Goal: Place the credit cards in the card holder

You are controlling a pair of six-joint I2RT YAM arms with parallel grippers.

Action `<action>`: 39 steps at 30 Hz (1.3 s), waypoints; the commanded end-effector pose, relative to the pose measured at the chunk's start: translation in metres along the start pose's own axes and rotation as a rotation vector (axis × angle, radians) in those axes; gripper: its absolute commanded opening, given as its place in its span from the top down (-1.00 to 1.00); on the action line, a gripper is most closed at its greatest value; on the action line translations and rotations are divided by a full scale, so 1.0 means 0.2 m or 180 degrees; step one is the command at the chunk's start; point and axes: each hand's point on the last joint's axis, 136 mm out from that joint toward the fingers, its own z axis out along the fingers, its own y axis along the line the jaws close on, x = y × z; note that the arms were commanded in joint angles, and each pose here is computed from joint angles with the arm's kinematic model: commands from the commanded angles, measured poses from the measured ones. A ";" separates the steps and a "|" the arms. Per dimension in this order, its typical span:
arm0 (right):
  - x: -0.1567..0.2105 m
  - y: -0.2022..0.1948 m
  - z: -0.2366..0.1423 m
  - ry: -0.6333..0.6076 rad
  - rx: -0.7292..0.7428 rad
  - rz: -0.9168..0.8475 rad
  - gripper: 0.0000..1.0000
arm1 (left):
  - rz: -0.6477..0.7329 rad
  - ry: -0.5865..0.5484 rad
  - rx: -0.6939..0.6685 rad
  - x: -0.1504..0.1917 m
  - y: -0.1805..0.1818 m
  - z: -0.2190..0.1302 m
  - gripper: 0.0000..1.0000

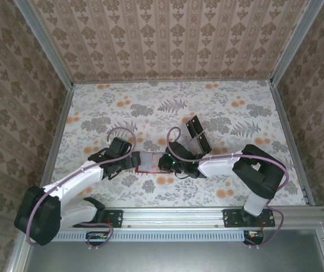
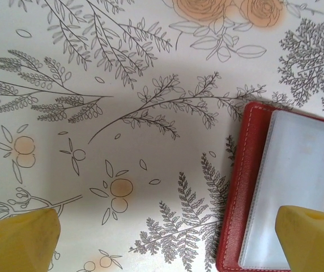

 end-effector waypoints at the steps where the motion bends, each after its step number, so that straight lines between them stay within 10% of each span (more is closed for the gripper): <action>1: -0.03 -0.05 -0.01 -0.0110 0.0036 0.0116 1.00 | 0.0142 0.0039 0.0088 -0.03 -0.05 0.00 -1.00; 39: -0.23 0.07 -0.11 -0.0536 -0.0370 0.0043 1.00 | 0.0299 0.0436 -0.0349 0.09 -0.01 0.19 -0.99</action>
